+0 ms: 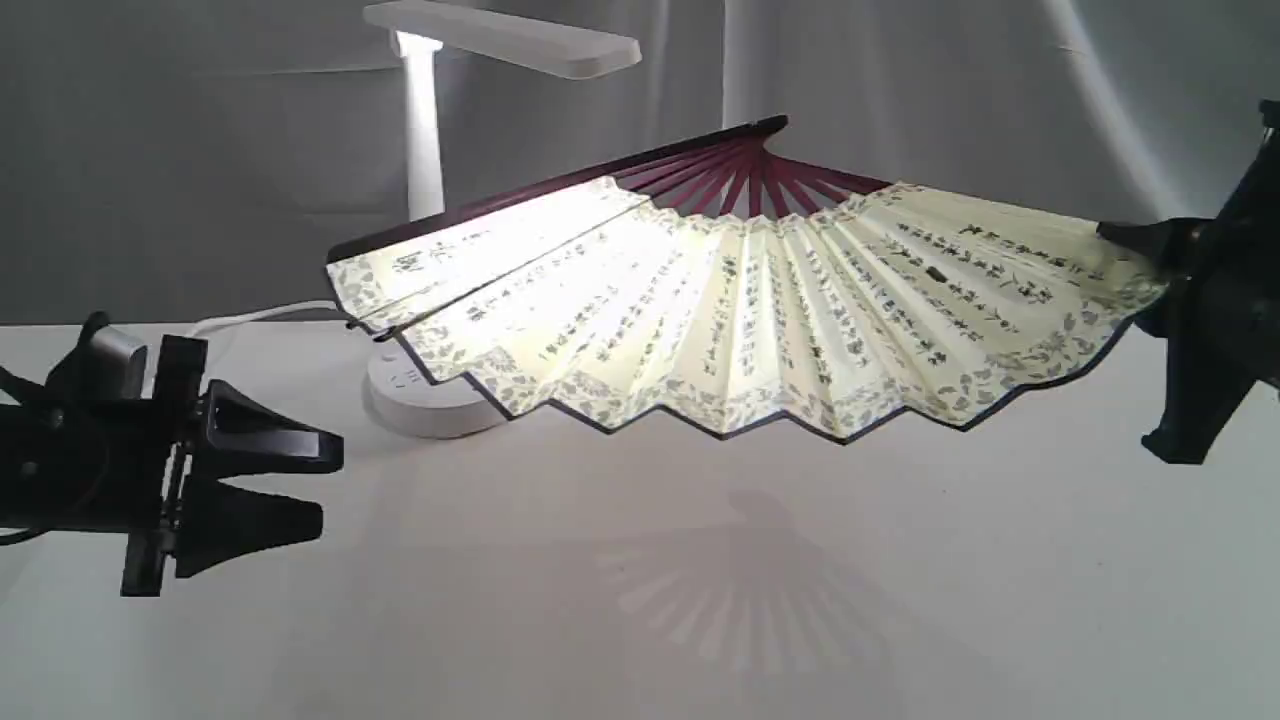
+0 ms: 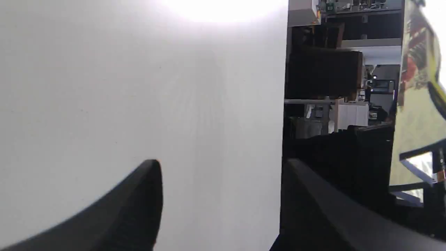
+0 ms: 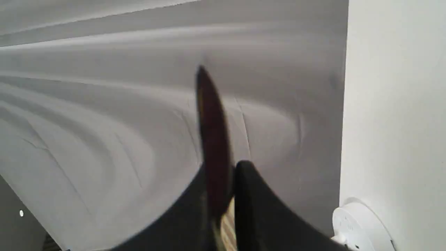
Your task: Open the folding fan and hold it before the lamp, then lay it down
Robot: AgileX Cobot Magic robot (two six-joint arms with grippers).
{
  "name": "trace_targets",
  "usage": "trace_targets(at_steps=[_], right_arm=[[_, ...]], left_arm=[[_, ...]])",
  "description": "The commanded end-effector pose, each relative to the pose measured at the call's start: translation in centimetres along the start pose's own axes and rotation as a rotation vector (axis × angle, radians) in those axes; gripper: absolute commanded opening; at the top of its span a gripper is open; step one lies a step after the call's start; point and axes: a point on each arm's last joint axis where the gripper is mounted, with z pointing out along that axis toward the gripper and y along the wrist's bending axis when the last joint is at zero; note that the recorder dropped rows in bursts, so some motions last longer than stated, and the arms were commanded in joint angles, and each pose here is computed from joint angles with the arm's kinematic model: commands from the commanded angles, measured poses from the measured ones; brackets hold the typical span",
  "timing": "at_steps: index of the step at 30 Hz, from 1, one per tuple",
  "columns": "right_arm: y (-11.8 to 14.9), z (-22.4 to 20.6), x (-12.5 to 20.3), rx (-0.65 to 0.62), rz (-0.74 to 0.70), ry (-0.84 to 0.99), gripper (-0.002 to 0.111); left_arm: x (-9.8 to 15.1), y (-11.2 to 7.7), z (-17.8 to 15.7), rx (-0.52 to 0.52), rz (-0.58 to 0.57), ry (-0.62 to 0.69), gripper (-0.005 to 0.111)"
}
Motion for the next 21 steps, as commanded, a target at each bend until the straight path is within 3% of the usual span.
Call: trace_targets(at_steps=[1, 10, 21], right_arm=[[0.2, -0.1, 0.2, -0.024, -0.011, 0.021, 0.000], [-1.8, 0.2, 0.0, 0.044, -0.026, 0.032, 0.000], [-4.1, 0.5, -1.2, 0.098, -0.024, 0.028, 0.000]], left_arm=[[0.5, 0.5, -0.1, -0.043, -0.015, 0.001, 0.053], [1.2, 1.8, -0.1, -0.116, -0.036, 0.001, 0.053], [0.8, 2.3, -1.6, -0.104, -0.084, -0.040, 0.053]])
